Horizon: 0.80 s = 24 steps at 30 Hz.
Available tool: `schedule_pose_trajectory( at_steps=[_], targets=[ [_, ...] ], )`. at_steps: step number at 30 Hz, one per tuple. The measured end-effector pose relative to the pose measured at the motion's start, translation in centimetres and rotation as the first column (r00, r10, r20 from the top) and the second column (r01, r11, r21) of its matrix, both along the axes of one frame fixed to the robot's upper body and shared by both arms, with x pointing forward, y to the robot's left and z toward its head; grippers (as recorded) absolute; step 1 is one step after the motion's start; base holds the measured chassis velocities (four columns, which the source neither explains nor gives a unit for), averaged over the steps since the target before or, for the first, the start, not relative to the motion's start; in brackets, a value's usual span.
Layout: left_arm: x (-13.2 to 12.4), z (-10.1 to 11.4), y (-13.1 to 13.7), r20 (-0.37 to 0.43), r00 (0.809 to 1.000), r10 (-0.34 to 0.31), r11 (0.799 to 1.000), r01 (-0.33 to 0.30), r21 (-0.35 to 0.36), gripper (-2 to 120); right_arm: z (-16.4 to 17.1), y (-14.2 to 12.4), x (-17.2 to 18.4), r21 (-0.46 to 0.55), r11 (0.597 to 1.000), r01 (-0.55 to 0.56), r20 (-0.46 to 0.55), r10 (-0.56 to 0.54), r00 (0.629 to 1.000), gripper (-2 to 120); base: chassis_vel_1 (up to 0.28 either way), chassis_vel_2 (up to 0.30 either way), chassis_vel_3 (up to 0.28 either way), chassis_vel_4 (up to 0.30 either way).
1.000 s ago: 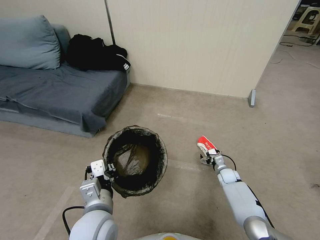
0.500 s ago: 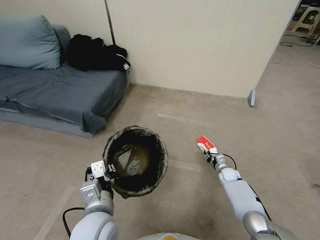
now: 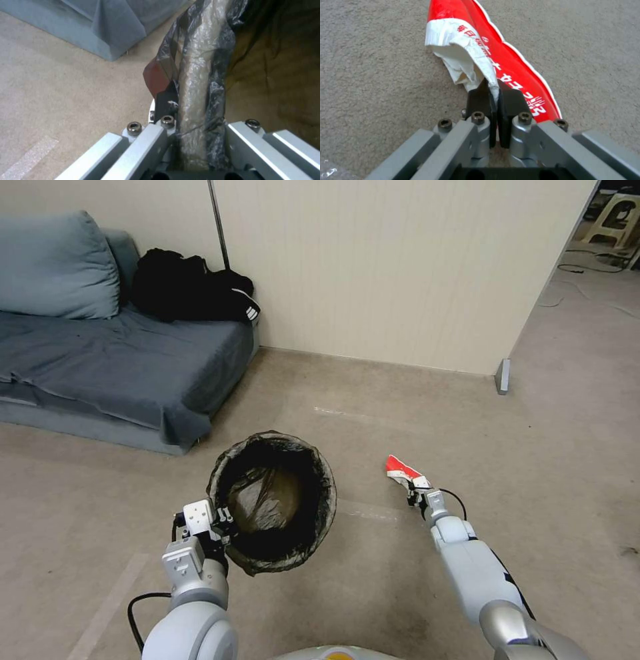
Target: Pick up the trash bin, then pick up the garbage from the floor and place it into the trash bin.
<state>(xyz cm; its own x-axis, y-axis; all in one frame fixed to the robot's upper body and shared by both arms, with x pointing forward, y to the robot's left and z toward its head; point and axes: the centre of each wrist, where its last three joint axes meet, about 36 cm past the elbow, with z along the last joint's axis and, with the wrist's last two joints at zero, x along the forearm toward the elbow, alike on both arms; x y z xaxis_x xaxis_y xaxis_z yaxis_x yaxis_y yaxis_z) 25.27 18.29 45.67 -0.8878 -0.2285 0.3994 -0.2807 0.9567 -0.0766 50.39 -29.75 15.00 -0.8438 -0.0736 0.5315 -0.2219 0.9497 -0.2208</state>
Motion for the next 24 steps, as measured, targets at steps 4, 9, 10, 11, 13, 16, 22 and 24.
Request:
schedule_pose_trajectory(
  at_steps=[4,9,10,11,13,16,22,24],
  targets=[
    [0.1,-0.3,0.0,-0.006,1.000,-0.002,1.000,0.002,0.000,1,0.3,0.1,-0.5,-0.002,1.000,0.006,0.037,-0.006,0.999,0,0.000,0.000,0.000,0.000],
    [0.6,-0.9,0.0,-0.025,1.000,-0.011,1.000,0.011,-0.008,1,1.7,1.0,-2.4,0.070,0.997,0.027,0.184,-0.040,0.982,0,0.000,0.000,0.000,0.000],
    [0.7,-1.0,0.1,-0.030,0.999,-0.013,1.000,0.013,-0.011,1,2.6,1.4,-2.7,0.099,0.995,0.017,0.243,-0.041,0.969,0,0.000,0.000,0.000,0.000],
    [0.7,-1.0,0.1,-0.030,0.999,-0.013,1.000,0.013,-0.011,1,2.6,1.4,-2.7,0.099,0.995,0.017,0.243,-0.041,0.969,0,0.000,0.000,0.000,0.000],
    [0.8,-1.2,0.2,-0.041,0.999,-0.019,1.000,0.018,-0.019,1,5.0,2.2,-3.3,0.166,0.985,-0.052,0.364,-0.012,0.931,0,0.000,0.000,0.000,0.000],
    [0.9,-1.4,0.3,-0.054,0.998,-0.024,0.999,0.023,-0.026,1,9.1,3.2,-3.7,0.212,0.959,-0.190,0.516,0.055,0.855,0,0.000,0.000,0.000,0.000],
    [1.1,-2.0,0.4,-0.069,0.997,-0.045,0.999,0.043,-0.023,1,16.8,6.9,-7.0,0.274,0.828,-0.489,0.689,0.185,0.700,0,0.000,0.000,0.000,0.000],
    [1.2,-2.1,0.4,-0.071,0.996,-0.050,0.999,0.048,-0.021,1,18.0,8.0,-8.2,0.288,0.794,-0.535,0.706,0.201,0.679,0,0.000,0.000,0.000,0.000]
  ],
)
